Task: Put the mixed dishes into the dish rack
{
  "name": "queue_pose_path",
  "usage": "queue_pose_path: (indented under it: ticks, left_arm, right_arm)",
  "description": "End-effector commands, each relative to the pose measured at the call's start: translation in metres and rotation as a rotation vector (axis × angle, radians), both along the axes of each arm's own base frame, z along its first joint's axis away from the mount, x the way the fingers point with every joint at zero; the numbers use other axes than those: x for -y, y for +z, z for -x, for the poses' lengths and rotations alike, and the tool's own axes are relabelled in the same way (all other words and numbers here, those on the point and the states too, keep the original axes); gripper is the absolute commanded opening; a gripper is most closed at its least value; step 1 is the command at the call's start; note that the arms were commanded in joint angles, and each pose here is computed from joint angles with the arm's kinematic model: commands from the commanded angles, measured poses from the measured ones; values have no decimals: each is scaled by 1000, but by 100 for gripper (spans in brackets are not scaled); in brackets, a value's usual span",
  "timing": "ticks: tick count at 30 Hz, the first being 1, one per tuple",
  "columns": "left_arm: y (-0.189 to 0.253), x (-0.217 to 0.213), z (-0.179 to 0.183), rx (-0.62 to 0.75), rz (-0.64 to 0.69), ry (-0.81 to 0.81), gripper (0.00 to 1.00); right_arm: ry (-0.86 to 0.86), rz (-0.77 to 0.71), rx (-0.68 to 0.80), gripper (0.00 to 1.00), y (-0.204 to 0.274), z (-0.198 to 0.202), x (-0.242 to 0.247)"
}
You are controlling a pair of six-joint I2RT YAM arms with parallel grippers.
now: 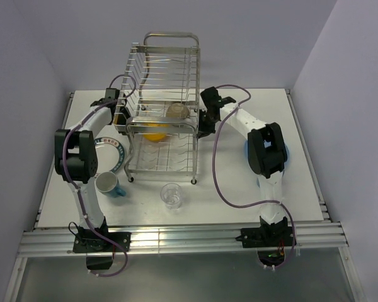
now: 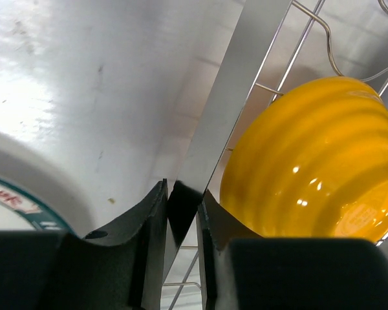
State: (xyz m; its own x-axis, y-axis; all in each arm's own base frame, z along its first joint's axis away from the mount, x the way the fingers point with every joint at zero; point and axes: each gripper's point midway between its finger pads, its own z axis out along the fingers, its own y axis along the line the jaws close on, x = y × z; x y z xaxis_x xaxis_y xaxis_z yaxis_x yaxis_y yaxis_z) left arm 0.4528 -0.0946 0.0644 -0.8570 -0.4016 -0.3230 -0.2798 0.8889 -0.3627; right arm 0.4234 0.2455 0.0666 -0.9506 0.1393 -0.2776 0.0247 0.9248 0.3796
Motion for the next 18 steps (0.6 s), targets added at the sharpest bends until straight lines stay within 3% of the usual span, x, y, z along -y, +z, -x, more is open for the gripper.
queue_pose_path:
  ticks: [1,16,17,18]
  left_arm:
    - [4,33,-10,13,62,-52,0]
    - [-5,52,10,-33,100,-80,0]
    - [-5,52,10,-32,104,-82,0]
    - [-3,53,9,-26,105,-83,1]
  right_arm:
    - [-95,9,29,0,9,-19,29]
    - [-114,-27,30,1,20,-55,69]
    - [-110,-37,26,4,20,-54,68]
    - [-108,-46,24,19,22,-53,68]
